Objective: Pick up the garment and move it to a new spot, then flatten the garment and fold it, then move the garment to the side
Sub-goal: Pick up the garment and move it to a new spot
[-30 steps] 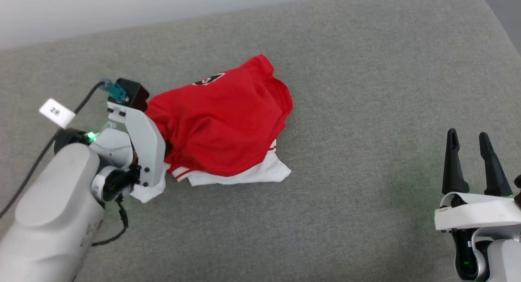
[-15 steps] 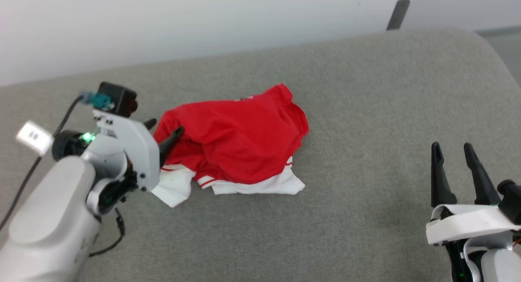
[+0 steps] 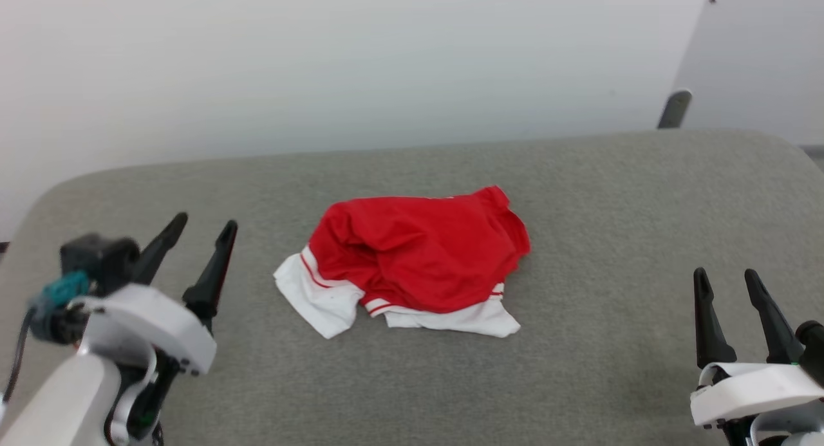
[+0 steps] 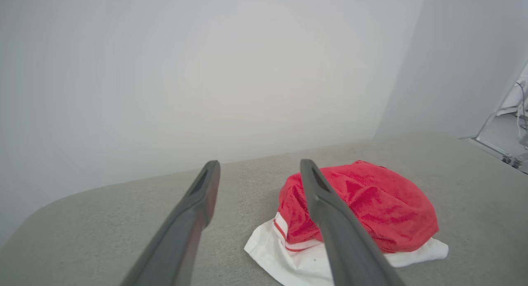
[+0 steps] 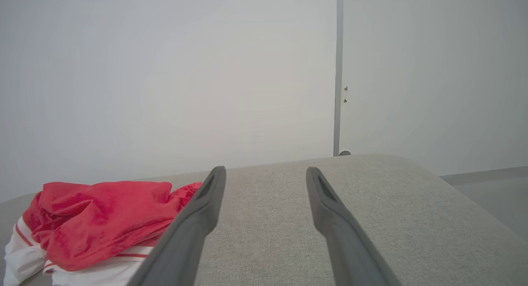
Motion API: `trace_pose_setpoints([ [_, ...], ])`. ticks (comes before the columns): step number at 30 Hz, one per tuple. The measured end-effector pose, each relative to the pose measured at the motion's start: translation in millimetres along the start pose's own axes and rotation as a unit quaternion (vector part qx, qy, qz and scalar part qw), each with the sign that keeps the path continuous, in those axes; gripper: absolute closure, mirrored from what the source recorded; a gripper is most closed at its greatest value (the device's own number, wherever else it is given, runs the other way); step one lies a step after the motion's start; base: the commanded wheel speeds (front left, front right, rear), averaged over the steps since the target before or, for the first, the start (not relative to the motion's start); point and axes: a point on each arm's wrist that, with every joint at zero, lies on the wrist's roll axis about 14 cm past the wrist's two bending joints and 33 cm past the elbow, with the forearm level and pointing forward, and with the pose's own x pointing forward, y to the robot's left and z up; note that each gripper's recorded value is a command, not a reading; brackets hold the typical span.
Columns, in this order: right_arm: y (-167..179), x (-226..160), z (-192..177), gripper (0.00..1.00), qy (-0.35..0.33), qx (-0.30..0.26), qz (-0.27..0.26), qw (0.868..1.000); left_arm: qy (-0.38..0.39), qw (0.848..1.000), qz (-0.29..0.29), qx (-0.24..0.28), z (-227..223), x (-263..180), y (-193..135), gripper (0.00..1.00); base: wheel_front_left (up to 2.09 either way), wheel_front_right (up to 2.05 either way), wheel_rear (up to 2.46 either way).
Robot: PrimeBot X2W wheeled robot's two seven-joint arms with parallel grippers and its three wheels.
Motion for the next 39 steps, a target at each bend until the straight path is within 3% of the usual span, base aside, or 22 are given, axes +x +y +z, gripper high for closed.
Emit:
trace_pose_setpoints([
  [9,21,0,1,0.0,-0.007,-0.001,0.035,0.999,-0.059,0.995,0.08,-0.002,8,-62,32,0.0,0.0,0.0,0.0],
  [22,38,-3,-8,0.0,0.001,0.002,0.067,0.998,-0.084,0.982,0.167,-0.013,-3,-127,65,0.0,0.0,0.0,0.0],
  [39,32,-18,-18,0.0,0.012,0.007,0.058,0.998,-0.094,0.972,0.215,-0.028,-20,-176,80,0.0,0.0,0.0,0.0],
])
